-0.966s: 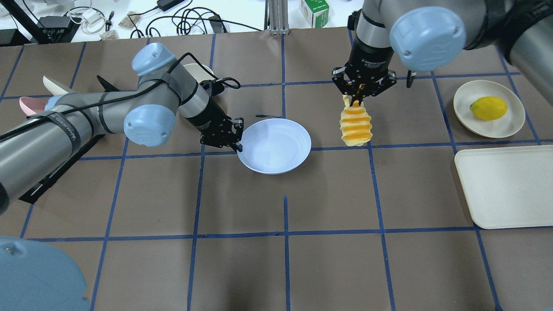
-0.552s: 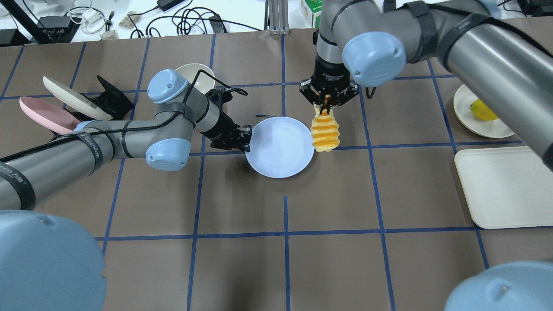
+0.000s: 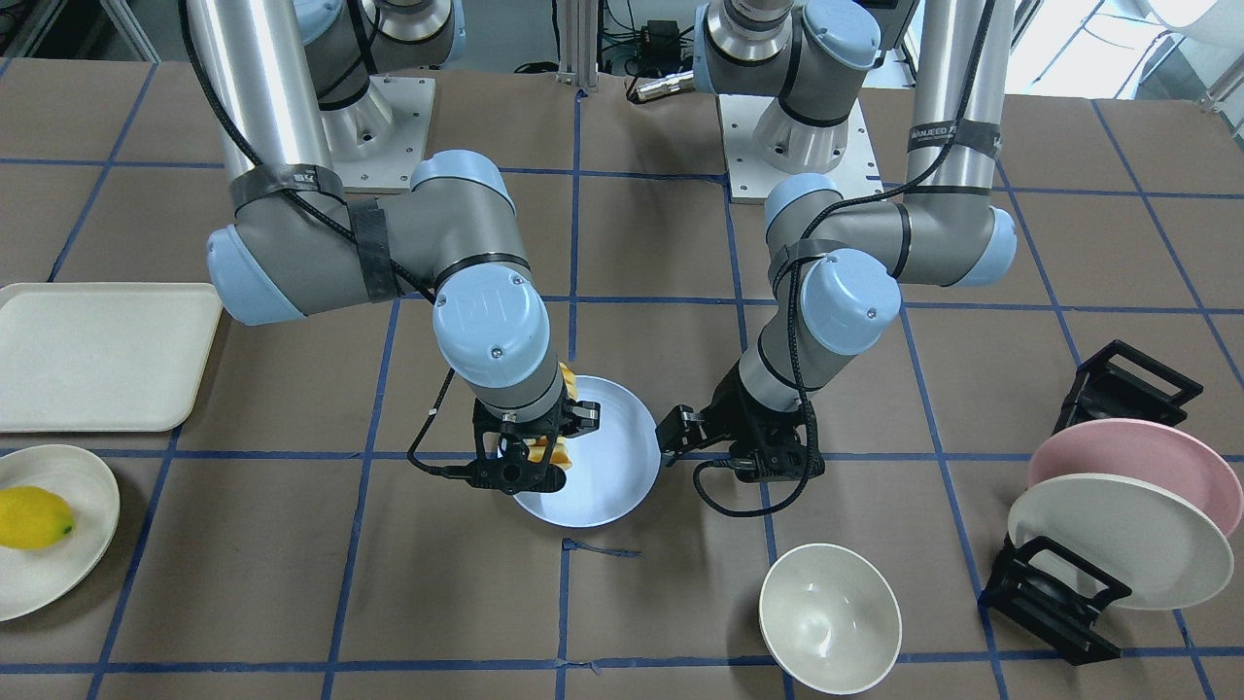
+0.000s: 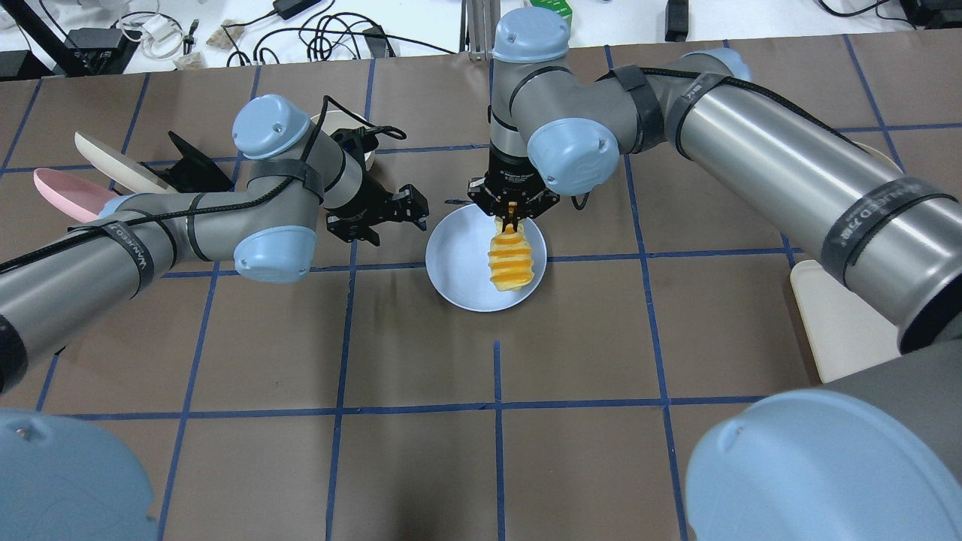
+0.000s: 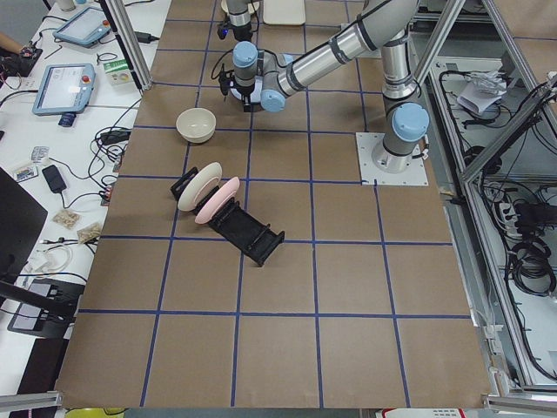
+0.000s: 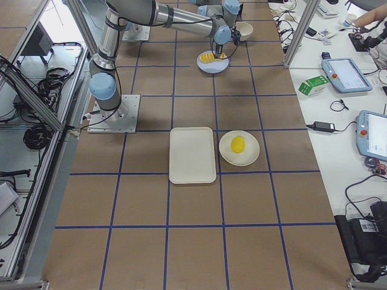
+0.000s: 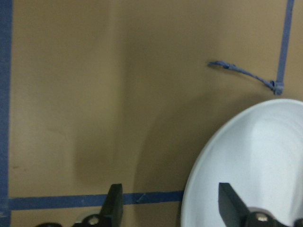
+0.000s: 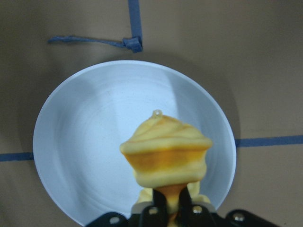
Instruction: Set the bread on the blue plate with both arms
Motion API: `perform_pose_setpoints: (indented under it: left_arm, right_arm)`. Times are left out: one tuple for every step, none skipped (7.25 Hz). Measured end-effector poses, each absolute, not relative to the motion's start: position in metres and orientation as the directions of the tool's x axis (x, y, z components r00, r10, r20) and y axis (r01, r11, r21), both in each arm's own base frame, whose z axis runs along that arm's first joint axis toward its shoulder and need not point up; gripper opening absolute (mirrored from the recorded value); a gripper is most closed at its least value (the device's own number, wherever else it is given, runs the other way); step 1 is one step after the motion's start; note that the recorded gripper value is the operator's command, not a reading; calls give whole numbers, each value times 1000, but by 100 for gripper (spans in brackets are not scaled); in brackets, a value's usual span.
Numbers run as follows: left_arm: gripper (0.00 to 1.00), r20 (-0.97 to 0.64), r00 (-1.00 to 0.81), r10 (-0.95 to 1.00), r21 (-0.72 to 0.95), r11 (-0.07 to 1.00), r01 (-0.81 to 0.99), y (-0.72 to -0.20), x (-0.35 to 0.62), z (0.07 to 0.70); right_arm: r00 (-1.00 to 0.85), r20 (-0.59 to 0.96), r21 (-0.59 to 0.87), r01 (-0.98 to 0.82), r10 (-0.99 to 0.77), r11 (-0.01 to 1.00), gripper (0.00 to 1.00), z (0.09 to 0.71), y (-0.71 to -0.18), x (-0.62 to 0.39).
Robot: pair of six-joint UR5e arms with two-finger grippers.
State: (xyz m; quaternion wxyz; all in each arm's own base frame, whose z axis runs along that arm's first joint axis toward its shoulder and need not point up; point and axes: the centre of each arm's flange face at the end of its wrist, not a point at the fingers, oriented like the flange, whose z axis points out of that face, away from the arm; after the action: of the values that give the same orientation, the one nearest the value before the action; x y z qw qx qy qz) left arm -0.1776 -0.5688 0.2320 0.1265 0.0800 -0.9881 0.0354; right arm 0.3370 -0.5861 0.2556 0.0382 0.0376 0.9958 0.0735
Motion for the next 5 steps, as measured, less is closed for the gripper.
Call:
perform_pose_setpoints:
  left_arm:
    - [100, 216, -963, -164, -33, 984, -175, -574, -172, 269]
    - [100, 168, -970, -176, 3, 984, -178, -577, -167, 314]
    - [100, 113, -977, -179, 39, 984, -176, -576, -164, 359]
    - [100, 66, -983, -173, 55, 984, -169, -569, -162, 396]
    - [100, 40, -985, -167, 69, 984, -164, -554, -161, 428]
  right_arm:
    - [-994, -70, 166, 65, 78, 984, 74, 244, -584, 342]
    - [-995, -72, 169, 62, 75, 984, 97, 235, -584, 345]
    - [-995, -76, 161, 58, 71, 985, 100, 229, -585, 348]
    - [-995, -78, 157, 55, 68, 986, 100, 226, -585, 350]
    - [-995, -80, 154, 54, 66, 987, 100, 226, -586, 351]
